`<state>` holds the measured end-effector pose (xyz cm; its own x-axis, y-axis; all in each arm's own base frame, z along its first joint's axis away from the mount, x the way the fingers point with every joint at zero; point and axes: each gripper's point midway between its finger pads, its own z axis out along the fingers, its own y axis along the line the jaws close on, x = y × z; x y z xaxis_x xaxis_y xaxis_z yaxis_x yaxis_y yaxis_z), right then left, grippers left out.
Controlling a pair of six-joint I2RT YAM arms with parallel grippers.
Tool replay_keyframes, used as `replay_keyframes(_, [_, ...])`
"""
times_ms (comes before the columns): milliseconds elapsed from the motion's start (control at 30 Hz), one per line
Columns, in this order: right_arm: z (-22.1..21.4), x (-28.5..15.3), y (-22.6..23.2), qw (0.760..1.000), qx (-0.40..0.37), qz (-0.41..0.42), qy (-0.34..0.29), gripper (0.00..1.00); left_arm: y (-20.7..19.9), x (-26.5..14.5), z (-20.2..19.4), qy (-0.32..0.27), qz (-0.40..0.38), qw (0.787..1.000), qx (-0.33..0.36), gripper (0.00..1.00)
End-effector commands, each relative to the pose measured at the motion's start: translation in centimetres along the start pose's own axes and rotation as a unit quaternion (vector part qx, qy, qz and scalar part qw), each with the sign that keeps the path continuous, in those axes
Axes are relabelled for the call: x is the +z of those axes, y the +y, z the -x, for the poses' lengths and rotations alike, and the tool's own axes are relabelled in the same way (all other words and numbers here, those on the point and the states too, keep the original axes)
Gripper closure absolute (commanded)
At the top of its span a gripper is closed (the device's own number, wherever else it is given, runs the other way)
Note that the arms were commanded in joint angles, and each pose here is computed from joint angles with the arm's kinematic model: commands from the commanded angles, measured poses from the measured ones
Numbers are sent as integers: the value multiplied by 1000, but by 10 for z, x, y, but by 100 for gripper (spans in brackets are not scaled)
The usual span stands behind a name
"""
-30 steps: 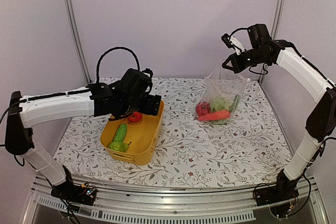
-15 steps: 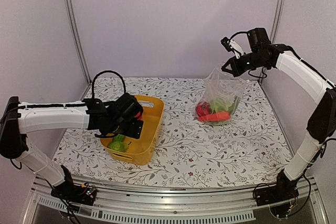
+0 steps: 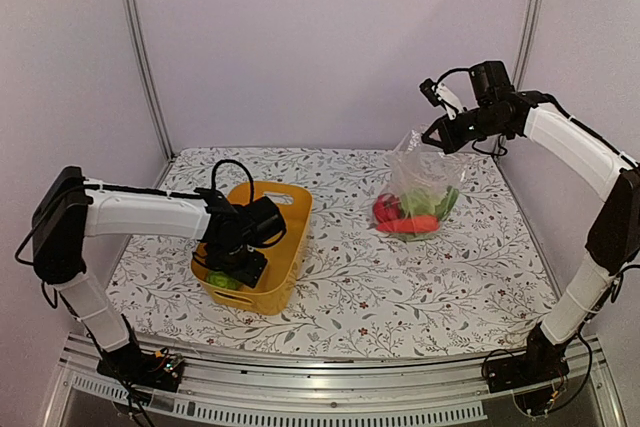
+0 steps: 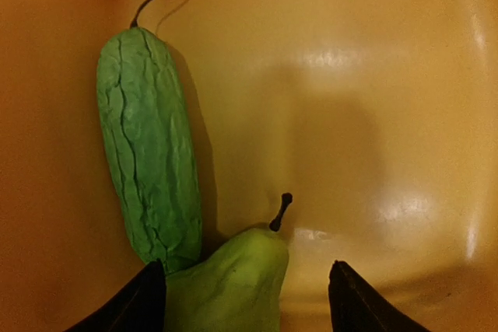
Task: Place the food in the zip-top bag and seal the zipper
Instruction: Pick up the fake fruit from the bin.
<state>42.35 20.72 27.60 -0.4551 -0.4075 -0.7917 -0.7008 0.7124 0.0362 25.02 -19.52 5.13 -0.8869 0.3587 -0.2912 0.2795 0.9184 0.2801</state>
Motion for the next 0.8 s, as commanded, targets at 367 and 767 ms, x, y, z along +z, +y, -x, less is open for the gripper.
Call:
replay_keyframes(367, [3, -7, 7, 1000, -11, 8, -13, 100, 6, 11, -41, 105, 33, 993, 44, 37])
replay_keyframes(767, [5, -9, 4, 1000, -14, -4, -13, 100, 5, -13, -4, 55, 26, 997, 40, 50])
